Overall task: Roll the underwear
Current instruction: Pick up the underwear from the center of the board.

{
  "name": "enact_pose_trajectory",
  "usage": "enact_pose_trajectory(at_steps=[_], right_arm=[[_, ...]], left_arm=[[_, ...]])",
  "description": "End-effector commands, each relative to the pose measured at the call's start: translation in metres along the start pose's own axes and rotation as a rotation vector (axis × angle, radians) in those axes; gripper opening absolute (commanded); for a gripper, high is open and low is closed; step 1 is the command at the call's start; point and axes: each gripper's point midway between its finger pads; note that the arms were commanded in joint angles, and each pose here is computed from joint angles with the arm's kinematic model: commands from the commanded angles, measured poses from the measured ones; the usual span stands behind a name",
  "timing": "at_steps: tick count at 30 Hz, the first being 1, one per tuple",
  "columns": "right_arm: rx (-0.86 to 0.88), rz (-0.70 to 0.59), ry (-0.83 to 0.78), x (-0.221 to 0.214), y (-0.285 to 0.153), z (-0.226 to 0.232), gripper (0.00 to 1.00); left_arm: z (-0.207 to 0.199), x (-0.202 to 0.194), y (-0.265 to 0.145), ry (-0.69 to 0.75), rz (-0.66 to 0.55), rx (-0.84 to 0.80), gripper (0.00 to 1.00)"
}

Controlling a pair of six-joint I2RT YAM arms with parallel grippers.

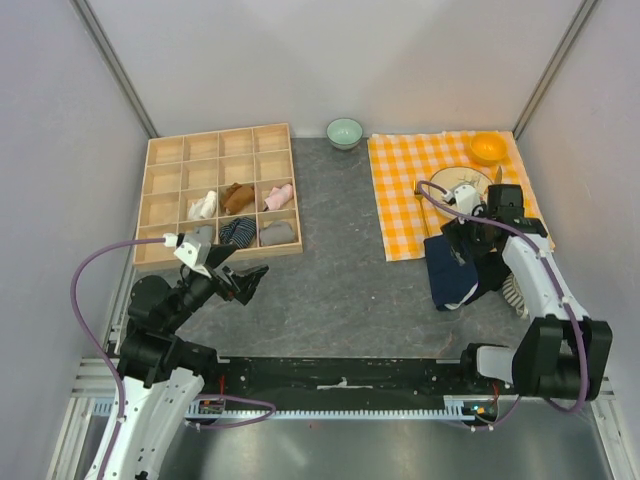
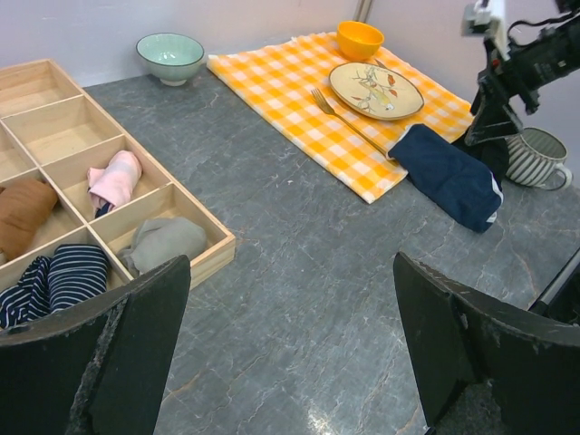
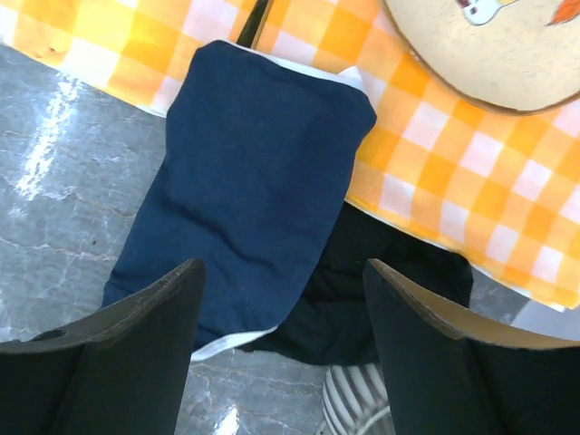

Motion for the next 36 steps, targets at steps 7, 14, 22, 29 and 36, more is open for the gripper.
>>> enact_pose_trajectory(at_steps=[7,14,22,29,36], right_arm=[[-0.004,0.114,-0.002,-0.014,0.062,-0.011,0.65],[0.022,0.18,-0.018,-0.029,0.077,-0.002,0.33],[0.055,0.189,-0.038,-0.027,0.074,0.006,0.04],[0.175,0.079,-0.092,0.017,0.012,0.033,0.0],[0.465,-0.051,-0.309,0.058,-0.052,0.134,0.0]], left_arm=[[0.001,0.003,0.0,0.009,-0.019,0.002,0.99],[0.001,0.004,0.0,0.01,-0.021,0.004,0.99],[0.001,0.003,0.0,0.01,-0.02,0.004,0.99],[0.002,0.004,0.0,0.012,-0.021,0.01,0.99],[0.003,0.004,-0.001,0.013,-0.021,0.016,0.99]])
Point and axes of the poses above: each gripper's point midway between its finger pads, its own y axis out along the fingers, its own z axis along the line the jaws close on, x = y × z, and after that the axes turned 11 degrees about y, right-handed
